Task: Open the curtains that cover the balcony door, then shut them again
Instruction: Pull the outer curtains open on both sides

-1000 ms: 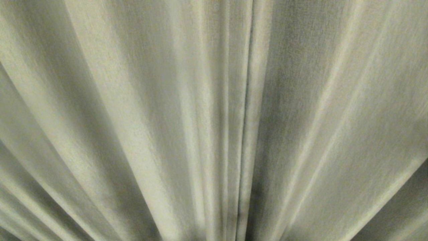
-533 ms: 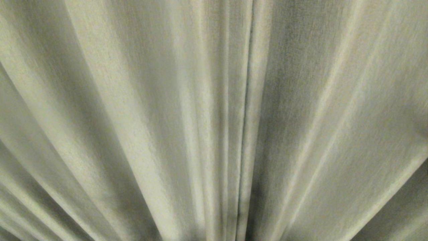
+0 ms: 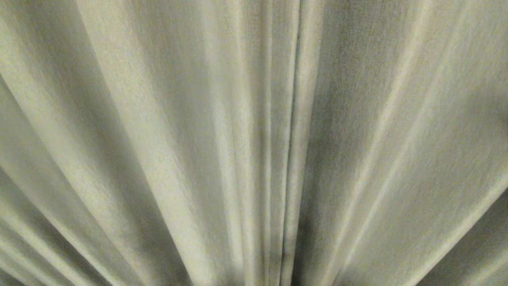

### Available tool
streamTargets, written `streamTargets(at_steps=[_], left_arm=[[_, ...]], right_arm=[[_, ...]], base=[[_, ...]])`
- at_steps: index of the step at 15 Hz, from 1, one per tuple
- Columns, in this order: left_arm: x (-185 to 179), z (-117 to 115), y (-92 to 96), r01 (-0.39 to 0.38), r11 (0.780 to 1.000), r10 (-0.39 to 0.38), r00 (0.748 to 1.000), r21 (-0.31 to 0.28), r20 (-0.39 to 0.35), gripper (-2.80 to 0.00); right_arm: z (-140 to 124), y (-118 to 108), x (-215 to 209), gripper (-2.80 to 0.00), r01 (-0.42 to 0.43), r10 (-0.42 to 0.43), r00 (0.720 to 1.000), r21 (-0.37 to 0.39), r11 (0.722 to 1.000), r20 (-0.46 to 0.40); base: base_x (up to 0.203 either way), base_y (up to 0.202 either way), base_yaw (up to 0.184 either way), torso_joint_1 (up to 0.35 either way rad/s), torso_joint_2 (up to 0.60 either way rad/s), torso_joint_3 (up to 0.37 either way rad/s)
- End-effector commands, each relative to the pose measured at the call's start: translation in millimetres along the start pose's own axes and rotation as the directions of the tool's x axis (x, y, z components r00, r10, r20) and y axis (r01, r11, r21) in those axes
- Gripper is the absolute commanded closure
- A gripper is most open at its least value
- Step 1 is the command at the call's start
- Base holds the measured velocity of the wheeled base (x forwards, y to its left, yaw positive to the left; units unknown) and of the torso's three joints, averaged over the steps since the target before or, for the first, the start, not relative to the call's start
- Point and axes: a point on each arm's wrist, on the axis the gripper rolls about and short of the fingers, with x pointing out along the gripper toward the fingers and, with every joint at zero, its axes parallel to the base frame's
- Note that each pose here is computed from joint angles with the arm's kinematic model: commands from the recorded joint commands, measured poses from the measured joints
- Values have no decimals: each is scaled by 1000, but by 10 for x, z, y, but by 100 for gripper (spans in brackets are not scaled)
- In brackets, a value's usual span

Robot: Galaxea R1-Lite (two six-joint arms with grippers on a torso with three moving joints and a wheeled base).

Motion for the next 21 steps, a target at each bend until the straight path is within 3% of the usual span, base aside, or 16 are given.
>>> streamTargets(at_steps=[1, 9, 16, 17, 21], left_arm=[[0, 0, 0, 0, 1000, 0, 1000, 1, 1, 0], [0, 0, 0, 0, 1000, 0, 1000, 0, 1, 0], [0, 0, 0, 0, 1000, 0, 1000, -1, 1, 0], [0, 0, 0, 0, 1000, 0, 1000, 1, 1, 0], [0, 0, 0, 0, 1000, 0, 1000, 0, 1, 0]], right_arm=[[-32, -49, 274, -280, 16, -16, 999, 0, 1000, -48], [-16, -165, 1158, -280, 24, -24, 999, 0, 1000, -40], [67, -198, 1421, -280, 23, -23, 1000, -2, 1000, -10], [69, -197, 1415, 0, 23, -23, 1000, -3, 1000, -8], [116, -197, 1412, 0, 24, -23, 999, -6, 1000, 34]], base=[[0, 0, 0, 0, 0, 0], [0, 0, 0, 0, 0, 0], [0, 0, 0, 0, 0, 0], [0, 0, 0, 0, 0, 0], [0, 0, 0, 0, 0, 0]])
